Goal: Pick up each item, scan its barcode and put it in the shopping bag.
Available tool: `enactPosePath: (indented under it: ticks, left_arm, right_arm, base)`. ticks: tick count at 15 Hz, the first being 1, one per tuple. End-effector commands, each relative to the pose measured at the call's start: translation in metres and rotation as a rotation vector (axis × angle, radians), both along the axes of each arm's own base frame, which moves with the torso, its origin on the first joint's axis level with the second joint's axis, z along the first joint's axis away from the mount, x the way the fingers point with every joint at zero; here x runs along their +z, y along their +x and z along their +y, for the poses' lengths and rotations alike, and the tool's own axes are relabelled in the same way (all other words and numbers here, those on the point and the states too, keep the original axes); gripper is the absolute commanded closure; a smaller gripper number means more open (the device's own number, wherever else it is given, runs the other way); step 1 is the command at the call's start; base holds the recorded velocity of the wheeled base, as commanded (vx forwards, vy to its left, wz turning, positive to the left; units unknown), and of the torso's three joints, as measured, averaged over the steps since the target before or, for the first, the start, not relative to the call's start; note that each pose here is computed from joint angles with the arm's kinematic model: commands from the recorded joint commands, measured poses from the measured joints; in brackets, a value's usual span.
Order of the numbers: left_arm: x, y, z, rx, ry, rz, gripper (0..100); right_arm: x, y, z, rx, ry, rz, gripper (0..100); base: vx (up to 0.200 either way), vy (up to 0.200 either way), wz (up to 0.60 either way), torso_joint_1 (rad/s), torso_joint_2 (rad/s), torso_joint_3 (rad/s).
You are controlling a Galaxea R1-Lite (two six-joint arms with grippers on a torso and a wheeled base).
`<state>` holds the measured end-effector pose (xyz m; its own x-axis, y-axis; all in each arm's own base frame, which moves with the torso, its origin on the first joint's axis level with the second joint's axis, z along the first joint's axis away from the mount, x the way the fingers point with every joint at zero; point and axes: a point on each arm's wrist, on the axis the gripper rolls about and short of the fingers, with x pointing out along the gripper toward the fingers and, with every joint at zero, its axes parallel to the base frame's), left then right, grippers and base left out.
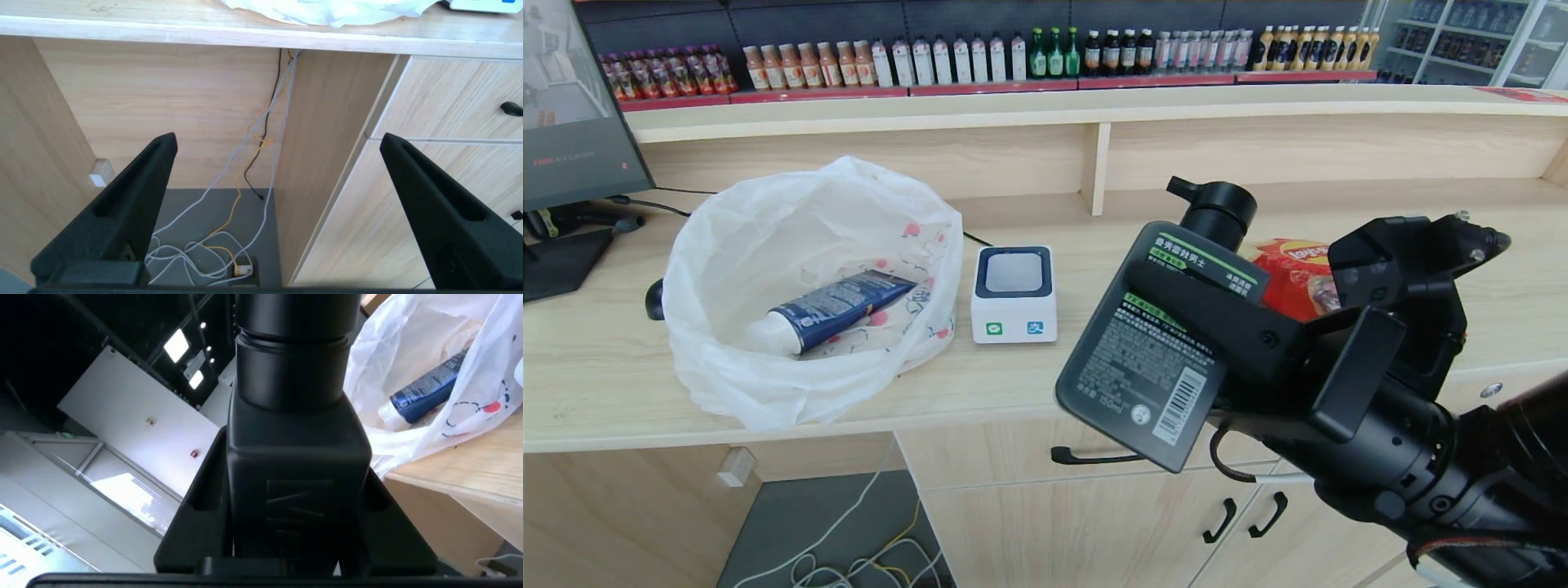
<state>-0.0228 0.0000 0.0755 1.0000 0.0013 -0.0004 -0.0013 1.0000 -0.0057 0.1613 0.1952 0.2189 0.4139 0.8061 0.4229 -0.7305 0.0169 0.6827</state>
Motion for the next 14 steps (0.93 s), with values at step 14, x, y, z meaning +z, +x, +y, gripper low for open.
enactPosePath:
  ticks: [14]
  left_arm:
    - [0.000,0.000,0.000,0.000,0.000,0.001,0]
  right_arm:
    - [-0.006,-0.015,-0.004,0.005,-0.053,-0.048,100]
  base:
    - [0.000,0.000,0.00,0.000,0.00,0.000]
